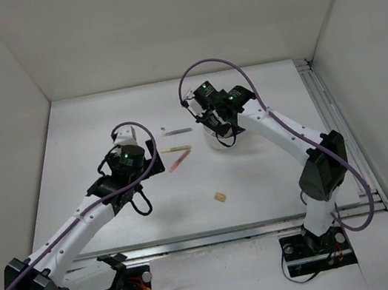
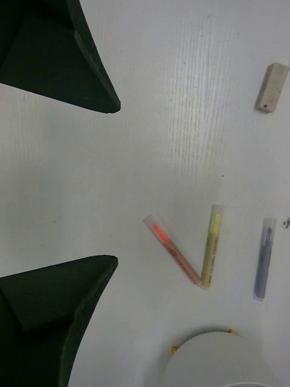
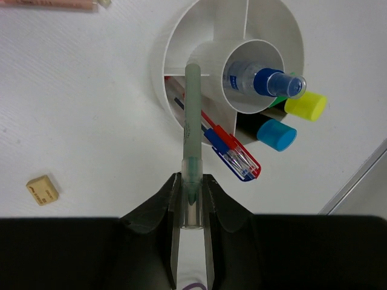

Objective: Sort the stationery into containers
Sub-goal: Place the pen in the storage box.

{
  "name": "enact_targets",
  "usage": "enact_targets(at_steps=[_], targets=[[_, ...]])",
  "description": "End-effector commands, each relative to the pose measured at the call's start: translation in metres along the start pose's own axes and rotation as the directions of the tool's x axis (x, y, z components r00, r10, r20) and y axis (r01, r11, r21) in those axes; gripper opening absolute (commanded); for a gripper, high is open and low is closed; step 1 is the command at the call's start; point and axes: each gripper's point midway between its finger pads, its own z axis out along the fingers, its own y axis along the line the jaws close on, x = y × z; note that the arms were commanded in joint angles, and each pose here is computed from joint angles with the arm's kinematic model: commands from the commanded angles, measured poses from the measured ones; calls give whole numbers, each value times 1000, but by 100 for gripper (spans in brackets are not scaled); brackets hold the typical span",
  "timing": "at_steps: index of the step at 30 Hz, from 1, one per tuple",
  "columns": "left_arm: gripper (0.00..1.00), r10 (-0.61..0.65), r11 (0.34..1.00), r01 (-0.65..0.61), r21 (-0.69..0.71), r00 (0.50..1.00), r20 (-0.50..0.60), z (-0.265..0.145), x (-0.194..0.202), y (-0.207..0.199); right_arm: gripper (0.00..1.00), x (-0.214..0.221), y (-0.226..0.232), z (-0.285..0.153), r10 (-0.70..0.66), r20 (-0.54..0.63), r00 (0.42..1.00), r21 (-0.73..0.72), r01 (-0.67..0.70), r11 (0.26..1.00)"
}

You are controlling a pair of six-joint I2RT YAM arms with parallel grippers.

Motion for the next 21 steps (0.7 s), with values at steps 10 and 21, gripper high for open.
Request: enact_targets(at_steps=[10, 21], targets=[[99, 67, 981, -70, 181, 998, 23, 13, -12, -17, 0, -20, -24, 16, -19, -52, 998, 81, 23, 996], [99, 223, 903, -198, 380, 975, -22, 19, 15, -47, 10, -27, -18, 46, -27, -87, 996, 58, 33, 998]])
